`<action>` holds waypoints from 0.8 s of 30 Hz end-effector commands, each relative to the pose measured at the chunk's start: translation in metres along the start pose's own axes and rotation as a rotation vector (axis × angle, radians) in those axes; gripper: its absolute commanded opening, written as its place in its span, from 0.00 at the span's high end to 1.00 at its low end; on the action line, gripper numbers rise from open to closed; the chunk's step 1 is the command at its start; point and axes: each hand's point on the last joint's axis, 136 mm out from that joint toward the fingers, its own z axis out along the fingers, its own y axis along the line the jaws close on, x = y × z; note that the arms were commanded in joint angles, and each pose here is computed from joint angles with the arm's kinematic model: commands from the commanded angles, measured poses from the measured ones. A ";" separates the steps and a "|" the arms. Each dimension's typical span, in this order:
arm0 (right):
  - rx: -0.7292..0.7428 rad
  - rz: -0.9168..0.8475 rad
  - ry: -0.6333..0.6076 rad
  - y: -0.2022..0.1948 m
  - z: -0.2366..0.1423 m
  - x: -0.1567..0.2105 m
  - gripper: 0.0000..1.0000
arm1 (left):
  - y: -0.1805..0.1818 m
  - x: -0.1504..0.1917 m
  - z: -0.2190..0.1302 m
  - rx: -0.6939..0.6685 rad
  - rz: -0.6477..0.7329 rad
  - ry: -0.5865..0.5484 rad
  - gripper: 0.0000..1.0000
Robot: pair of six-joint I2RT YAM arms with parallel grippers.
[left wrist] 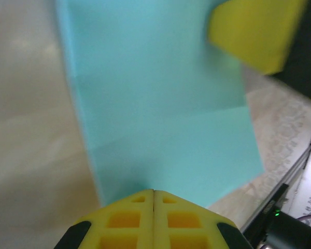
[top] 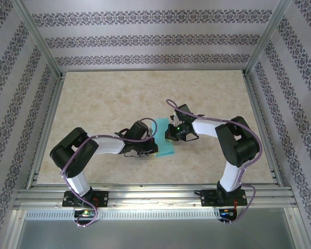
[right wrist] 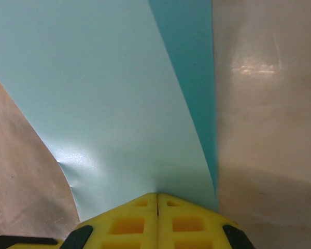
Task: Fold a paper plane with a square sheet of paper (pick it up from the middle)
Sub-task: First fold the square sheet of paper in half at the center of the table.
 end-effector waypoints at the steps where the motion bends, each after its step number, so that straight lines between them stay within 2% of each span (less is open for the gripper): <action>1: 0.149 0.065 0.064 -0.038 0.006 0.025 1.00 | 0.014 0.020 0.004 -0.050 0.019 0.063 1.00; 5: 0.153 0.066 0.058 -0.039 0.005 0.025 1.00 | 0.024 0.021 -0.002 -0.110 0.040 0.060 0.99; 12: 0.151 0.063 0.059 -0.038 0.005 0.025 1.00 | -0.019 0.010 -0.011 0.017 0.113 0.006 0.95; 16: 0.150 0.062 0.062 -0.038 0.005 0.026 1.00 | -0.031 0.003 -0.013 0.062 0.130 -0.027 0.93; 24: 0.154 0.067 0.062 -0.040 0.006 0.027 1.00 | 0.001 0.017 0.003 -0.017 0.084 0.048 0.93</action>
